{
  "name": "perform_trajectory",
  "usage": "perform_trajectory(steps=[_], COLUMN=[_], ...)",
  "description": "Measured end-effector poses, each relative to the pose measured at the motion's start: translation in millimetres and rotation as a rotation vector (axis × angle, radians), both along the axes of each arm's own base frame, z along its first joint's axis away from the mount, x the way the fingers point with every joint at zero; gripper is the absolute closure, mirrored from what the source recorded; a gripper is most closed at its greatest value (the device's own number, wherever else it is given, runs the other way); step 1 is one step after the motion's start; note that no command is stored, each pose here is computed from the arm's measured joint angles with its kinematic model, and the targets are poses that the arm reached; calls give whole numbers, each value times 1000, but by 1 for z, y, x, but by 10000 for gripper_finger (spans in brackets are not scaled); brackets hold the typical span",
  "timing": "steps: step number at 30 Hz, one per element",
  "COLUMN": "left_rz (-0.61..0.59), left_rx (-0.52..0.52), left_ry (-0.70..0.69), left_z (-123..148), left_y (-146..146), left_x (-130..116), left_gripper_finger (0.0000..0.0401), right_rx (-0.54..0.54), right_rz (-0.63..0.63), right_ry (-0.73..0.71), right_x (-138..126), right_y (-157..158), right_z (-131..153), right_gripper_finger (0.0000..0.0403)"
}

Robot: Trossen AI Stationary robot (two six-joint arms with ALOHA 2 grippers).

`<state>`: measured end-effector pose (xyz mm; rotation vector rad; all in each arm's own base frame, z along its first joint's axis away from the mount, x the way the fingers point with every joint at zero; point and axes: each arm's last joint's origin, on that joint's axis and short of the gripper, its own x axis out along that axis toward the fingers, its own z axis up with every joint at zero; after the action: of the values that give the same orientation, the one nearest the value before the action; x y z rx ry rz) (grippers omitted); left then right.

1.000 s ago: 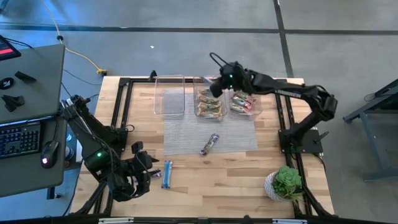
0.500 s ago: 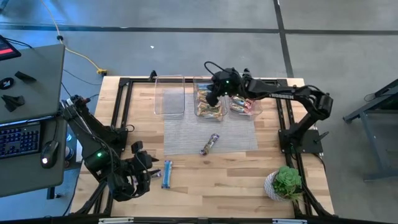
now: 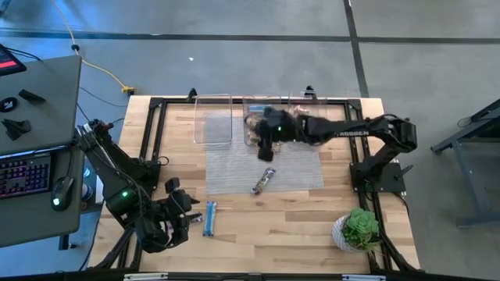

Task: Pick and place Granola Bars by type
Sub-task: Put the blue granola bar into the left transparent bin

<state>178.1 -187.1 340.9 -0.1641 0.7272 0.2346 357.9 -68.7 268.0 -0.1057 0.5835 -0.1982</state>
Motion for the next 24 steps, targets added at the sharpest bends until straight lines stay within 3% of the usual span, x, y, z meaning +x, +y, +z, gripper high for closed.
perform_trajectory(steps=[7, 14, 20, 24], left_rz=[12, 13, 13, 13], left_rx=[-31, -31, -31, -31], left_ry=[7, 8, 8, 8], left_z=[0, 0, 0, 0], left_y=[0, 0, 0, 0], left_x=[0, 0, 0, 0], left_gripper_finger=[226, 226, 226, 226], right_rx=[-43, -92, -77, 8], right_rz=[230, 379, 506, 499], right_ry=[168, 198, 81, 19], right_x=[-5, -19, -34, -40], right_y=[57, 102, 112, 100], right_z=[-22, -59, -92, -102], right_gripper_finger=[203, 181, 181, 181])
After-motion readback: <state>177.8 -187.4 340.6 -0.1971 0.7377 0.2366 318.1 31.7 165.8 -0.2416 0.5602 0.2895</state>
